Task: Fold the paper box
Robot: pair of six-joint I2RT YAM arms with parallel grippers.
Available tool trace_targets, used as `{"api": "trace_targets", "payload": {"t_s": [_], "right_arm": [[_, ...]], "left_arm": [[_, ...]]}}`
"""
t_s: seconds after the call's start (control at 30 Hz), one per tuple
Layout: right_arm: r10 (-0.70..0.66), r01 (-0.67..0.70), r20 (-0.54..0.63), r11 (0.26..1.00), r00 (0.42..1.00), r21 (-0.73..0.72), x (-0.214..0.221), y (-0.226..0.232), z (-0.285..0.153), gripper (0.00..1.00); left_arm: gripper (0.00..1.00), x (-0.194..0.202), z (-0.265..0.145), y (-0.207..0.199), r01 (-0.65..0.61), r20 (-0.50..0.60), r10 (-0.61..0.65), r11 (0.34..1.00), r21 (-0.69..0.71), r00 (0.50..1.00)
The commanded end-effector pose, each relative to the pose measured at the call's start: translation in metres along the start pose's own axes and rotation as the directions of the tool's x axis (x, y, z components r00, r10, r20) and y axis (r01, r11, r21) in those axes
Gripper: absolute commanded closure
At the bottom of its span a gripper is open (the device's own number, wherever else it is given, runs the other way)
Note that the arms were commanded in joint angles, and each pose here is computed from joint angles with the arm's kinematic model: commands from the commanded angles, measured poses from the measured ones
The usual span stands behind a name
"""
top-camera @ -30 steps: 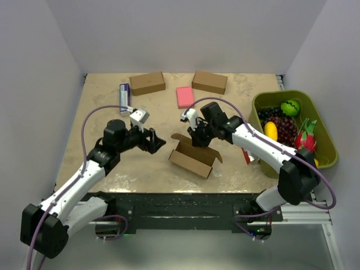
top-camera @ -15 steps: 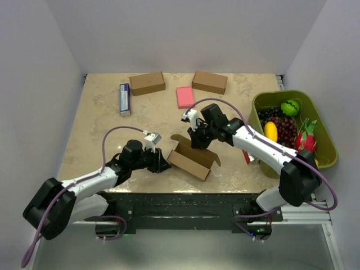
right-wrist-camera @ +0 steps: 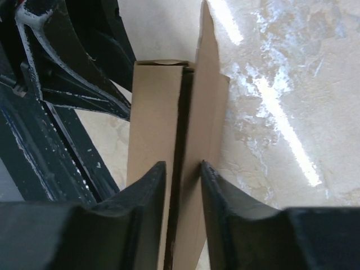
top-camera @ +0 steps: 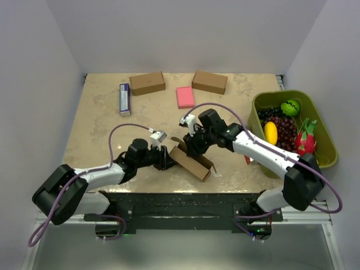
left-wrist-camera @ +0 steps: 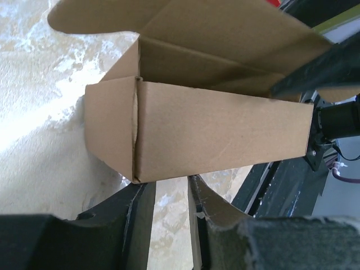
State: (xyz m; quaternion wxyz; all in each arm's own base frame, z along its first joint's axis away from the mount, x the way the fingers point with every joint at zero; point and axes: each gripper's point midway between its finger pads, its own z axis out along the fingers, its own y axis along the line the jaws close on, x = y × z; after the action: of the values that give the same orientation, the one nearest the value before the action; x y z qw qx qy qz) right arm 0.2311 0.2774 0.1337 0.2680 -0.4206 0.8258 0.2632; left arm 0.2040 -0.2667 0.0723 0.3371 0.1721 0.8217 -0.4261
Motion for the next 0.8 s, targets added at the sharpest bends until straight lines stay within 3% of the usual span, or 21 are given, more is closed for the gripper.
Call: {"api": "trace_targets", "payload": {"t_s": [0.0,0.07,0.27,0.3,0.43,0.77], "right_arm": [[0.019,-0.018,0.013,0.999,1.000,-0.031,0.001,0.014,0.000,0.53],[0.011,-0.011,0.002,1.000,1.000,-0.023,0.004,0.018,0.002,0.45],[-0.001,0.002,-0.034,1.000,0.999,0.026,0.012,0.024,0.012,0.36],[-0.002,0.003,-0.036,0.999,0.999,0.036,0.012,0.024,0.013,0.29],[-0.017,0.022,-0.066,0.996,0.998,0.081,0.018,0.023,0.019,0.20],[-0.011,0.041,-0.149,0.979,0.989,0.200,0.043,0.014,0.033,0.18]], "left_arm": [[0.67,-0.034,0.008,-0.018,-0.045,0.109,0.039,0.998,0.048,0.993],[0.67,-0.036,0.010,-0.019,-0.047,0.114,0.041,0.998,0.050,0.993],[0.69,-0.036,0.017,-0.022,-0.051,0.110,0.044,0.997,0.059,0.993],[0.69,-0.037,0.018,-0.022,-0.050,0.111,0.043,0.997,0.058,0.993],[0.70,-0.038,0.022,-0.026,-0.055,0.109,0.049,0.997,0.060,0.993],[0.70,-0.046,0.024,-0.025,-0.043,0.131,0.038,0.998,0.038,0.991]]}}
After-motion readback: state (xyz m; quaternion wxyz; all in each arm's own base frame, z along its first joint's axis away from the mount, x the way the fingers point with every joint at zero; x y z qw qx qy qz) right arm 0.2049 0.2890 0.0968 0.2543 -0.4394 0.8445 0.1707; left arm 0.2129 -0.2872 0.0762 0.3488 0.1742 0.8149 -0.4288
